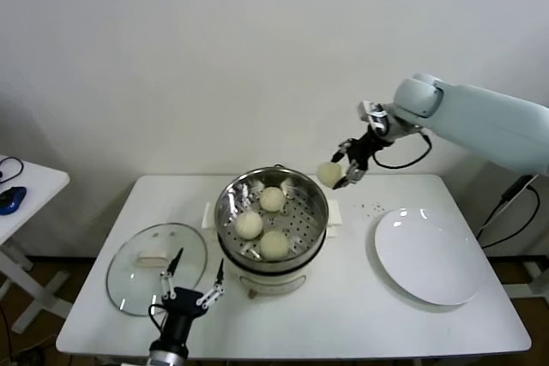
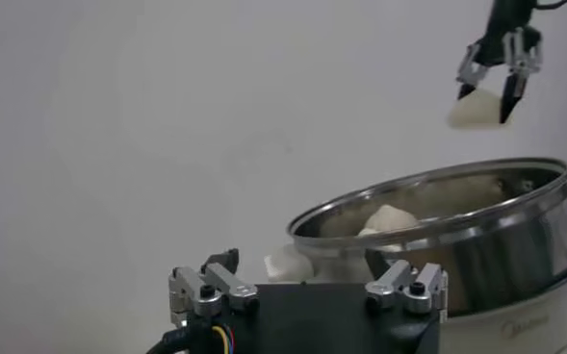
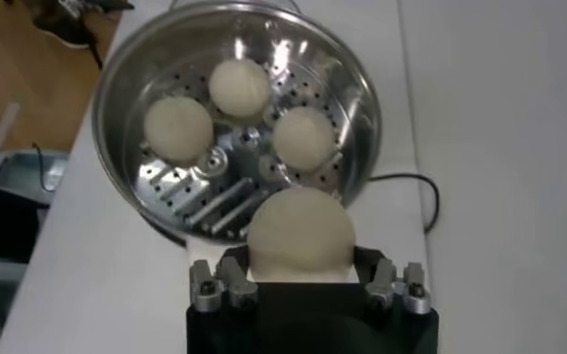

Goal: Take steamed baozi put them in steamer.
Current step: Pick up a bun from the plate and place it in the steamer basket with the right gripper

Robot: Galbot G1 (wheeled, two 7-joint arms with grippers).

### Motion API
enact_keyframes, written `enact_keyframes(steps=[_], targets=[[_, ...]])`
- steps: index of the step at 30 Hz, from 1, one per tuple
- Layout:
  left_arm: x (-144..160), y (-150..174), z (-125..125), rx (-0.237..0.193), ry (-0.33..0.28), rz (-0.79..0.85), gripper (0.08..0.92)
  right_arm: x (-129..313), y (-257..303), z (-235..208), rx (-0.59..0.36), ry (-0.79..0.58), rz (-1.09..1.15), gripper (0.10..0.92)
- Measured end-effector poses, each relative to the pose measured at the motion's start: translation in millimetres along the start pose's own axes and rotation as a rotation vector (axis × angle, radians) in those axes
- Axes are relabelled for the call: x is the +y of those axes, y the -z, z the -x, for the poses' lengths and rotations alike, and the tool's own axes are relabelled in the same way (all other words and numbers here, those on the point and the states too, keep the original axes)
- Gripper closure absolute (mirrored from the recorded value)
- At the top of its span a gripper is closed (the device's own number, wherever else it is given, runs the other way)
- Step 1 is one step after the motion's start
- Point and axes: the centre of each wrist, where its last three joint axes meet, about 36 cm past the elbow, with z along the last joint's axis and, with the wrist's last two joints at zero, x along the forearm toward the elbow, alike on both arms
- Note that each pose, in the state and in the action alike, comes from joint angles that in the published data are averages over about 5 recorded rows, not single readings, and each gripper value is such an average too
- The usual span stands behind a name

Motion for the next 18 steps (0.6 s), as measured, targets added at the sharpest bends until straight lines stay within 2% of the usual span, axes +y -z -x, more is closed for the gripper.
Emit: enact_keyframes(steps=[10,18], targets=[[2.7,2.1,2.6,-0.008,0.005,0.006,0.177,-0.6,50.3,43.7,0.019,0.091,-0.032,0.327],[6.6,0.3,5.6,-0.005,0.008,0.011,0.177,-4.7,61.5,81.6,0.069,0.139,-0.048,0.327]])
